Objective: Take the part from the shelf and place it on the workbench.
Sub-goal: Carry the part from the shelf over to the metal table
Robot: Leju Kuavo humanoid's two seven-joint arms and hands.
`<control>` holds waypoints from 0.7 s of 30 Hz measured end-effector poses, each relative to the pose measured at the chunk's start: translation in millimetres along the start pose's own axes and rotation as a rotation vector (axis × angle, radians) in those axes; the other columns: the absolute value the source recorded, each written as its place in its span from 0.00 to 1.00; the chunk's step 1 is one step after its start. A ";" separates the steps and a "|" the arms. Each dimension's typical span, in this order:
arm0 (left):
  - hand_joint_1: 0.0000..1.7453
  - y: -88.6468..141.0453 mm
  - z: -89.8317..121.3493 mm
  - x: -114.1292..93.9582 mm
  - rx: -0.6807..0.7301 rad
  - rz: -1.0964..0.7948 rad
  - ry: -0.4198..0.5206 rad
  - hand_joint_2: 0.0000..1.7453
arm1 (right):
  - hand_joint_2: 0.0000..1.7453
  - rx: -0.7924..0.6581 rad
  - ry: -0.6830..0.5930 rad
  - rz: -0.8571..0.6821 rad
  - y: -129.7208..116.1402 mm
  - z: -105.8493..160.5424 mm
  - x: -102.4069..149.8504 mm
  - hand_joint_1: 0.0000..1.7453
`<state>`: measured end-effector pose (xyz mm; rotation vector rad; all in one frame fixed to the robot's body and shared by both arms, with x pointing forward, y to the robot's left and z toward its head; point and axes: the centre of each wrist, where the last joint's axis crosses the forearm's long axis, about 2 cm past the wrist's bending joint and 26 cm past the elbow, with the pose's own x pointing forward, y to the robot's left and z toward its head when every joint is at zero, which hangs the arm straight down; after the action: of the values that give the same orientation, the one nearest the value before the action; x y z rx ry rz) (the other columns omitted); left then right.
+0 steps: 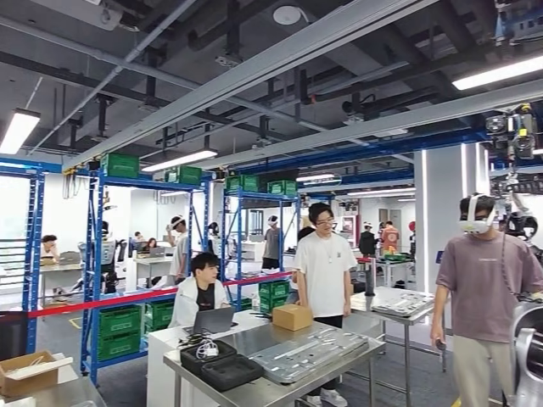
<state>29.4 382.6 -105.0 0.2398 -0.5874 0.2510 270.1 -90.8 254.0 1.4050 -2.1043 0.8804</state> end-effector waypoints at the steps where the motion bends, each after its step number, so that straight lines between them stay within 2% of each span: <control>1: 0.00 -0.8 -0.6 1.3 -0.001 0.001 -0.003 1.00 | 1.00 0.001 0.000 0.001 -0.6 -0.3 0.3 1.00; 21: 0.00 -3.0 2.1 -3.9 -0.008 0.003 0.017 1.00 | 1.00 0.005 0.012 -0.027 -3.6 -1.6 -3.2 1.00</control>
<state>26.1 378.6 -106.0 0.2294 -0.5722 0.2529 274.7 -88.6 253.9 1.4237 -2.0711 0.8818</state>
